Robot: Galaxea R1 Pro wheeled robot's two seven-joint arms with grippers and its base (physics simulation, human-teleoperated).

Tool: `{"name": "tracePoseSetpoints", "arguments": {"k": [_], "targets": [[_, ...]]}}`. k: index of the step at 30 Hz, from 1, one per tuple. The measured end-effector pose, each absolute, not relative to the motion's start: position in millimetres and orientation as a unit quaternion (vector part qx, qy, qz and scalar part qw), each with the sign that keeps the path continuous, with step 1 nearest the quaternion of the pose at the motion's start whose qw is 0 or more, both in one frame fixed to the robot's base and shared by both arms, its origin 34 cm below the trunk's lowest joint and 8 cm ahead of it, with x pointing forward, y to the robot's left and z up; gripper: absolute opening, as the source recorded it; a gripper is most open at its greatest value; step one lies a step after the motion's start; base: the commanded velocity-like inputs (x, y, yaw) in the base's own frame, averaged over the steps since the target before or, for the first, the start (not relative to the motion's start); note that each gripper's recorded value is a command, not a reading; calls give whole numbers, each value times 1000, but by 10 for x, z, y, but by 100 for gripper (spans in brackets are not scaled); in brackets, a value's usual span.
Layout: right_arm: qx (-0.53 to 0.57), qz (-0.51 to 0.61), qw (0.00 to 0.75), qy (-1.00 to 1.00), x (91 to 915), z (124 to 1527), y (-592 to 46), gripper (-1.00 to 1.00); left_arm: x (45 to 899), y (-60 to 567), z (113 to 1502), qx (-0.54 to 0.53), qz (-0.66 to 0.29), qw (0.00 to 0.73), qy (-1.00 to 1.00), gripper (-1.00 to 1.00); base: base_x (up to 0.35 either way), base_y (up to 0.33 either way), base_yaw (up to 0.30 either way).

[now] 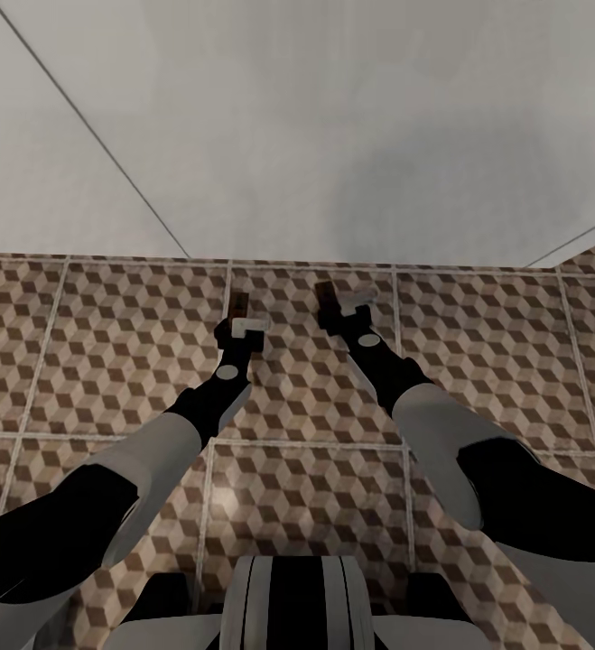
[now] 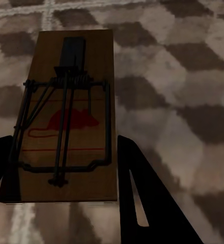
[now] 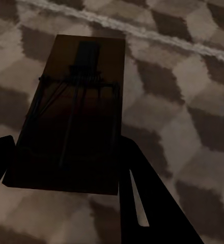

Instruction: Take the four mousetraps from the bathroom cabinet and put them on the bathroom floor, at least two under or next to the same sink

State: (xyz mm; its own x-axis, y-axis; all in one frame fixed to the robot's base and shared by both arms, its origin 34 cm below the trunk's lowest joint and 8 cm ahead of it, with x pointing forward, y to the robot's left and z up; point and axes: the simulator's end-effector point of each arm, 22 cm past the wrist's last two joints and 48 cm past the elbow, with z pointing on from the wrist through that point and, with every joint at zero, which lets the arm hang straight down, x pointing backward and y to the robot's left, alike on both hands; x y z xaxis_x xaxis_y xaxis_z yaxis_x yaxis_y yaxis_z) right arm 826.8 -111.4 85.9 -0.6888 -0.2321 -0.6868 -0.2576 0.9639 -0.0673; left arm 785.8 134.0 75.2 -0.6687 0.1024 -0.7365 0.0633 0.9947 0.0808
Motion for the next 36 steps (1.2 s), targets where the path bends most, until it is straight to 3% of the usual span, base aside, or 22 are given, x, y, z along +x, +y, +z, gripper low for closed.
{"name": "tracePoseSetpoints", "arguments": {"k": [36], "targets": [[-142,15,333,932,7949,599,-1161,-100,7794,1347,712,45,24,400,915,-100,29,0,0]]}}
